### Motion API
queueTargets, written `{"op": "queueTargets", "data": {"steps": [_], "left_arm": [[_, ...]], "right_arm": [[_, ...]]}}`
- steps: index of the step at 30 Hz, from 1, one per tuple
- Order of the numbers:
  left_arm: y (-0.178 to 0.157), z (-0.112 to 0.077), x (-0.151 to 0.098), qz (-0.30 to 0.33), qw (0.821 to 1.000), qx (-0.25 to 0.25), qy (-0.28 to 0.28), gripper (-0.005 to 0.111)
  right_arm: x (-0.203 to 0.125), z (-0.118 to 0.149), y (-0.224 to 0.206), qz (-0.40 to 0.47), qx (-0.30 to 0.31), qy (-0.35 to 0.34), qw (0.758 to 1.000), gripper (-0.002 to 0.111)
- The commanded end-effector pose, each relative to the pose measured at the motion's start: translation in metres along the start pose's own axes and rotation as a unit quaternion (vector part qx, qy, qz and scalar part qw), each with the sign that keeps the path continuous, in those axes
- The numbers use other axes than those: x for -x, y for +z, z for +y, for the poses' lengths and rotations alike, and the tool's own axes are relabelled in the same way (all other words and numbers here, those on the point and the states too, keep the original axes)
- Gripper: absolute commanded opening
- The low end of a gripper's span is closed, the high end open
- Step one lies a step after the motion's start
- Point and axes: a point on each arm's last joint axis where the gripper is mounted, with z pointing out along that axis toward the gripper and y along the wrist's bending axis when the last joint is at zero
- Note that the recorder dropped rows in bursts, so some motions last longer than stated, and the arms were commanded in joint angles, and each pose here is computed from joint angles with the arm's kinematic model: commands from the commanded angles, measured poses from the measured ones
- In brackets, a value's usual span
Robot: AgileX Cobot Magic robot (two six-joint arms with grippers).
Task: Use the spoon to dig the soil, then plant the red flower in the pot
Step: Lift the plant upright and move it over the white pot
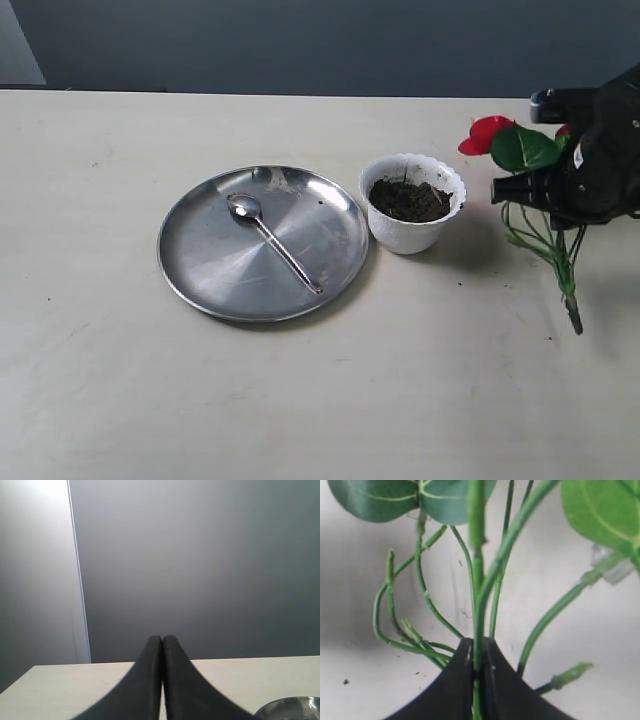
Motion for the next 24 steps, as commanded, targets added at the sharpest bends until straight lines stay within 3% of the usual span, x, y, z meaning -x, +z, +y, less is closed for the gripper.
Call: {"op": "queueTargets", "data": {"steps": [1,7,12,16,18,20,22,24], "left_arm": [[0.0,0.0,0.002,-0.005,1.0,-0.003,-0.006,0.0],[0.0,0.0,0.002,-0.005,1.0,-0.003,-0.006,0.0],[0.0,0.0,0.002,-0.005,1.0,-0.003,-0.006,0.0],[0.0,0.0,0.002,-0.005,1.0,-0.003,-0.006,0.0],[0.0,0.0,0.002,-0.005,1.0,-0.003,-0.006,0.0],[0.0,0.0,0.002,-0.005,1.0,-0.003,-0.006,0.0],[0.0,0.0,0.002,-0.005,1.0,-0.003,-0.006,0.0],[0.0,0.0,0.002,-0.005,1.0,-0.003,-0.006,0.0]], "right_arm": [[0.006,-0.008,-0.024,-0.055,0.0,0.011,0.998,-0.001],[0.015,-0.014,-0.062,-0.144,0.019,0.018,0.989,-0.001],[0.023,-0.013,-0.096,-0.252,0.081,0.018,0.964,-0.001],[0.019,-0.001,-0.102,-0.338,0.163,0.004,0.927,-0.001],[0.012,0.008,-0.096,-0.379,0.22,-0.004,0.899,-0.001],[0.004,0.019,-0.093,-0.433,0.29,-0.014,0.853,-0.001],[0.003,0.024,-0.088,-0.468,0.313,-0.027,0.826,-0.001],[0.007,0.03,-0.077,-0.479,0.322,-0.032,0.816,-0.001]]}}
